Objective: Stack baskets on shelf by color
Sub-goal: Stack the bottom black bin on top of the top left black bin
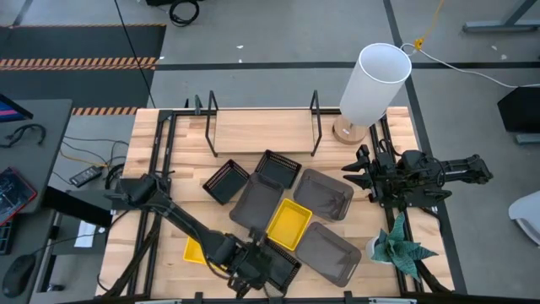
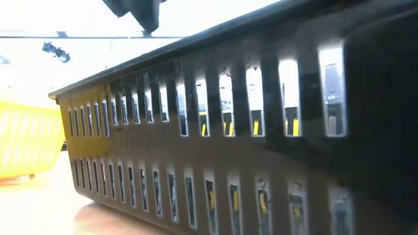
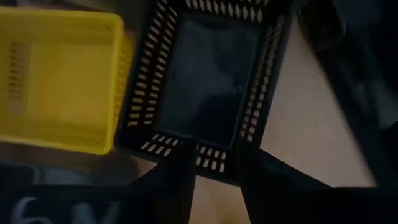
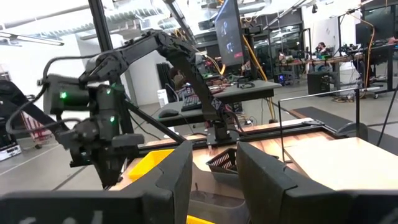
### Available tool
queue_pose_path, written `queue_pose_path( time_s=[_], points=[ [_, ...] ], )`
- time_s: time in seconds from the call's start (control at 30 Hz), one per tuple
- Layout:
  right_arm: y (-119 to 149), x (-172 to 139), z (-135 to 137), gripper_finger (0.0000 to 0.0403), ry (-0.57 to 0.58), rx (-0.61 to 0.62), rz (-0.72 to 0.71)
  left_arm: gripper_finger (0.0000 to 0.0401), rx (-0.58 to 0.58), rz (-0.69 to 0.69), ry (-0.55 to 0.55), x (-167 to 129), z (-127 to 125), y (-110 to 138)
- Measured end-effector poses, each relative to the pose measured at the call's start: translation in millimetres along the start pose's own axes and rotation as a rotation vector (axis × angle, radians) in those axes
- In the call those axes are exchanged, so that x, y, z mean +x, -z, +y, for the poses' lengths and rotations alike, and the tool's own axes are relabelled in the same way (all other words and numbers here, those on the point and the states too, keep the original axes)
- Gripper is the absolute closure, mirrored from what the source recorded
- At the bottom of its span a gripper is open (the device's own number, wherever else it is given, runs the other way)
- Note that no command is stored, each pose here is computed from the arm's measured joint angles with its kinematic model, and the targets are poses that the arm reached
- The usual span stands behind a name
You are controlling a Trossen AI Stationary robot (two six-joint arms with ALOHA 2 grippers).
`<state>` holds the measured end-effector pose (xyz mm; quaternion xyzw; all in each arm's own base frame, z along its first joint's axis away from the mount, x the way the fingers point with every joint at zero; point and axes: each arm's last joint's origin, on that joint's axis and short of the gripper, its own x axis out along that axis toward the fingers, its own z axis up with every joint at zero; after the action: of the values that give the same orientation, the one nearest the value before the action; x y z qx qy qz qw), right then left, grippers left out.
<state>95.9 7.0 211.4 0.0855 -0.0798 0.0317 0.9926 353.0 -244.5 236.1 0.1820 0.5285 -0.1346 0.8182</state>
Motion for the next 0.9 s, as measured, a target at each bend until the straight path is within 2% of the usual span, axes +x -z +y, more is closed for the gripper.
queue_pose_path(
  time_s=[0.27, 0.37, 0.43, 0.57, 0.73, 0.9],
  points=[
    [0, 0, 0, 0.0273, 0.0, 0.0, 0.0, 0.0255, 0.514, 0.064, -0.142, -3, -14, 7],
    [0, 0, 0, 0.0273, 0.0, 0.0, -0.001, 0.0249, 0.734, 0.121, -0.137, -3, -16, 12],
    [0, 0, 0, 0.0273, 0.0, 0.0, 0.0, 0.0248, 0.841, 0.156, -0.124, 0, -18, 14],
    [0, 0, 0, 0.0273, 0.0, 0.0, 0.0, 0.025, 1.034, 0.229, -0.099, 12, -21, 19],
    [0, 0, 0, 0.0273, 0.001, 0.0, 0.0, 0.0248, 1.248, 0.289, -0.151, 23, -21, 18],
    [0, 0, 0, 0.0273, 0.0, 0.0, 0.0, 0.0255, 1.36, 0.315, -0.16, 27, -21, 18]
  ],
)
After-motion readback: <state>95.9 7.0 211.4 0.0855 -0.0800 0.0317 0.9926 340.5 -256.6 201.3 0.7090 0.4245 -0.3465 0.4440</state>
